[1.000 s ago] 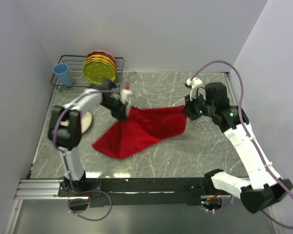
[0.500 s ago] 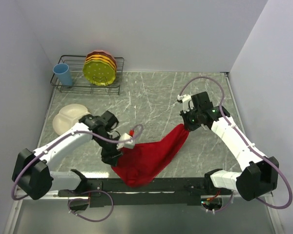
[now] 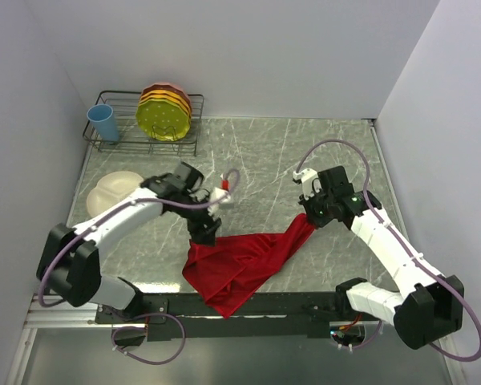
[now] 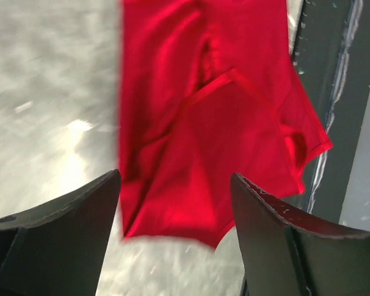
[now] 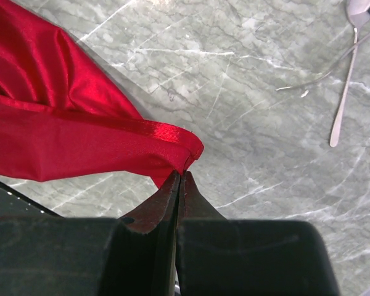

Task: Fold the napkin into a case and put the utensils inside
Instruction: Place the crumpled napkin at the center of the board, then pick up the crumpled napkin from the center of the board, then place the crumpled napkin at the center of the board.

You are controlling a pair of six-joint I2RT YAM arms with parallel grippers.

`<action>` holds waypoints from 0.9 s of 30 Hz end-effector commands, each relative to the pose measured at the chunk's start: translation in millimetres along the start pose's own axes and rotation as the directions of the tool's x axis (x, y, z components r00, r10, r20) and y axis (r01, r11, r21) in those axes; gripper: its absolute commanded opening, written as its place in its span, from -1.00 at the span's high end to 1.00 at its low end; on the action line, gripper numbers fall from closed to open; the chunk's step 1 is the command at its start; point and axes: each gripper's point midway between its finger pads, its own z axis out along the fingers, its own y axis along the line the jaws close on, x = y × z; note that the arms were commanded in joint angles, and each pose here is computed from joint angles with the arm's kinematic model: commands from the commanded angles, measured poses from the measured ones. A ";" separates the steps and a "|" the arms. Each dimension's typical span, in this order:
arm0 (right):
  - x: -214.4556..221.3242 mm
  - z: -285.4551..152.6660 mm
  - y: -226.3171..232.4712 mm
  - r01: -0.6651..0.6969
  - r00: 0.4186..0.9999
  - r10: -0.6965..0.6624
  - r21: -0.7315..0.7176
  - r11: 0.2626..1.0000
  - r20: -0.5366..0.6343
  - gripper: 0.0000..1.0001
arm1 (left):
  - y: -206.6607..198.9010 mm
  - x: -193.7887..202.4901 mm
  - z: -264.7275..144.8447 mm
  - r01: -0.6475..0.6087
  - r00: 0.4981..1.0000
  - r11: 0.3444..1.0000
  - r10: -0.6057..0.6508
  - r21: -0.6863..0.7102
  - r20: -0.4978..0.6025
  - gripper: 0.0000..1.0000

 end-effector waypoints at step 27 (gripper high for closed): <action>-27.0 -20.7 -17.7 0.045 0.986 -0.060 0.098 0.994 0.155 1.00 | 78.9 101.6 -118.2 -0.087 0.990 0.947 0.049 -0.309 -0.129 -0.11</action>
